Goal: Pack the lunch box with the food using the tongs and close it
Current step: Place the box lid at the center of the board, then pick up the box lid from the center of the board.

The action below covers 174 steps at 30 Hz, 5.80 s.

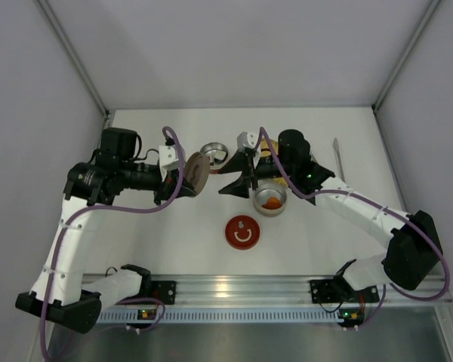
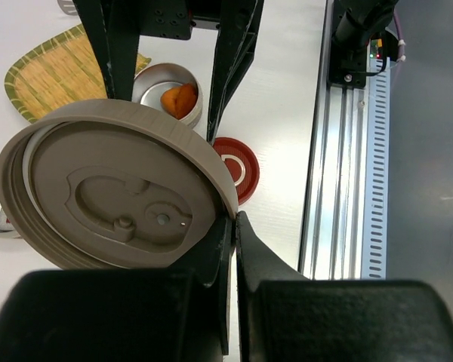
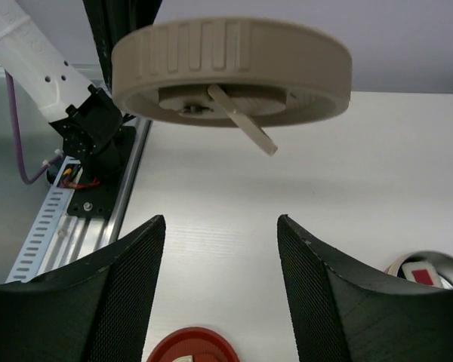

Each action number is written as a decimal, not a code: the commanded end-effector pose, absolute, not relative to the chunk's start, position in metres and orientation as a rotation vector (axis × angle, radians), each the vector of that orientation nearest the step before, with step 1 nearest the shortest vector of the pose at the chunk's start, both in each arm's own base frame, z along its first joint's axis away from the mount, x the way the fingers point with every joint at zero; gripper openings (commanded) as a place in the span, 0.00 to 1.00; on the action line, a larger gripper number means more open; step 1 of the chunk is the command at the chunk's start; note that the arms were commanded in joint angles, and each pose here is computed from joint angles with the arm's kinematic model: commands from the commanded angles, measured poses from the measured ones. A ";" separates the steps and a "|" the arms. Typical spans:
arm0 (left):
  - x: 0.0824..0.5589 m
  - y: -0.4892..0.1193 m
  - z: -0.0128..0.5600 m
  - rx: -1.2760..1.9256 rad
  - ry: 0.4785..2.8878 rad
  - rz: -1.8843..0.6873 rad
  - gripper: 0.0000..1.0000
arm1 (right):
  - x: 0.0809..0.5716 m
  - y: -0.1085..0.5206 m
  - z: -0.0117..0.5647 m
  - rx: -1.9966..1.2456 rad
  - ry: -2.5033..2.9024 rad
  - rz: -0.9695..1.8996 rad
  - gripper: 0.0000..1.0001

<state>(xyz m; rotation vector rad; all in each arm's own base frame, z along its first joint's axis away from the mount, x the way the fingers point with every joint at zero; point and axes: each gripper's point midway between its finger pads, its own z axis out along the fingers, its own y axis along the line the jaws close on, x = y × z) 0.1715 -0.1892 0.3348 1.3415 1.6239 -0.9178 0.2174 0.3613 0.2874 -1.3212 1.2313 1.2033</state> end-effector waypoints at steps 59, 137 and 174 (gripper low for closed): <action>0.204 -0.200 0.364 1.001 1.692 -1.037 0.99 | 0.258 0.288 0.338 -1.202 1.398 0.991 0.00; 0.248 -0.157 0.297 0.745 2.019 -0.736 0.98 | 0.254 0.059 0.037 -1.173 2.622 0.275 0.26; 0.238 -0.167 0.288 0.828 2.010 -0.849 0.98 | 0.247 0.073 0.163 -1.705 1.998 0.343 0.00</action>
